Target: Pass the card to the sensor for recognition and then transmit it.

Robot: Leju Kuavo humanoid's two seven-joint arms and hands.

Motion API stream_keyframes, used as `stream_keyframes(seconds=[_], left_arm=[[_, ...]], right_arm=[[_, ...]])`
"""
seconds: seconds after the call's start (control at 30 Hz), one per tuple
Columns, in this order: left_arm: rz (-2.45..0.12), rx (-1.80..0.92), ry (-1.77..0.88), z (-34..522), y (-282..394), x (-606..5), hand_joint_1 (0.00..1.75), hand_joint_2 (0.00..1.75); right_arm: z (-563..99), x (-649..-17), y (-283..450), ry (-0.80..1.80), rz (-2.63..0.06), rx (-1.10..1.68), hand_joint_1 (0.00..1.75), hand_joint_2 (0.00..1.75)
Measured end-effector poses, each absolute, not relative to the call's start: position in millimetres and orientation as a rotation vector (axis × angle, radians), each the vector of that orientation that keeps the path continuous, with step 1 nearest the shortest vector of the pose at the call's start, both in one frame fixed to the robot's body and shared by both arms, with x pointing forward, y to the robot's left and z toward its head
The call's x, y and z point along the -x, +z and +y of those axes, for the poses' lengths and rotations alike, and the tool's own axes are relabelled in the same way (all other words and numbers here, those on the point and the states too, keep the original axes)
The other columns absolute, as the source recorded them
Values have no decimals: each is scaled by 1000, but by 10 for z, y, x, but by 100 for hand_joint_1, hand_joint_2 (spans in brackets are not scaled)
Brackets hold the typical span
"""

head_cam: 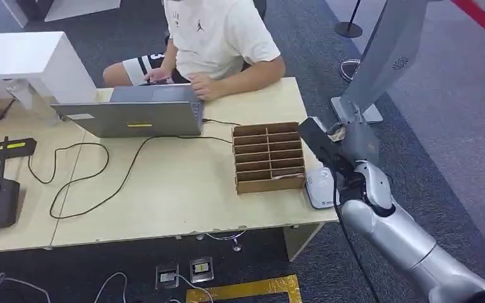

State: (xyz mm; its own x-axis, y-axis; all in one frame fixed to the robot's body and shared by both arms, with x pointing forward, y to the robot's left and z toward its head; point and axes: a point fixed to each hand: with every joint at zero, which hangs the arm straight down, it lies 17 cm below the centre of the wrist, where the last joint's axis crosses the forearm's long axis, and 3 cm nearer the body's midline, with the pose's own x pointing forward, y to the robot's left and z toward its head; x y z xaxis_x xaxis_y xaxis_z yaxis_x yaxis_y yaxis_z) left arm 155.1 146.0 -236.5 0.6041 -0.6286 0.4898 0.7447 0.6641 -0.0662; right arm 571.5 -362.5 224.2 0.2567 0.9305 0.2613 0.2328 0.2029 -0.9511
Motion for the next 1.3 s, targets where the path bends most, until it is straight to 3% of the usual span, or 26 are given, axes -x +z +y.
stream_keyframes(seconds=[0.47,1.07,1.1,1.13,1.17,1.2,1.3], left_arm=[[-476,272,-838,1437,-2326,-1668,0,0],[-476,271,-865,1395,-2312,-1693,0,0],[-477,273,-865,1385,-2310,-1692,0,0],[-477,273,-865,1382,-2310,-1690,0,0],[-477,274,-865,1379,-2310,-1688,0,0],[-477,274,-865,1379,-2310,-1689,0,0],[-478,271,-873,1384,-2307,-1702,0,0]], right_arm=[[-2792,-6081,3405,800,-1435,1342,175,175],[-2348,-6301,3378,920,-1396,1404,175,175],[-2359,-6305,3360,925,-1390,1413,147,175],[-2372,-6309,3342,928,-1385,1421,14,175],[-2389,-6313,3320,933,-1378,1429,14,175],[-2401,-6315,3310,936,-1375,1439,0,175],[-2451,-6324,3294,939,-1363,1468,0,175]])
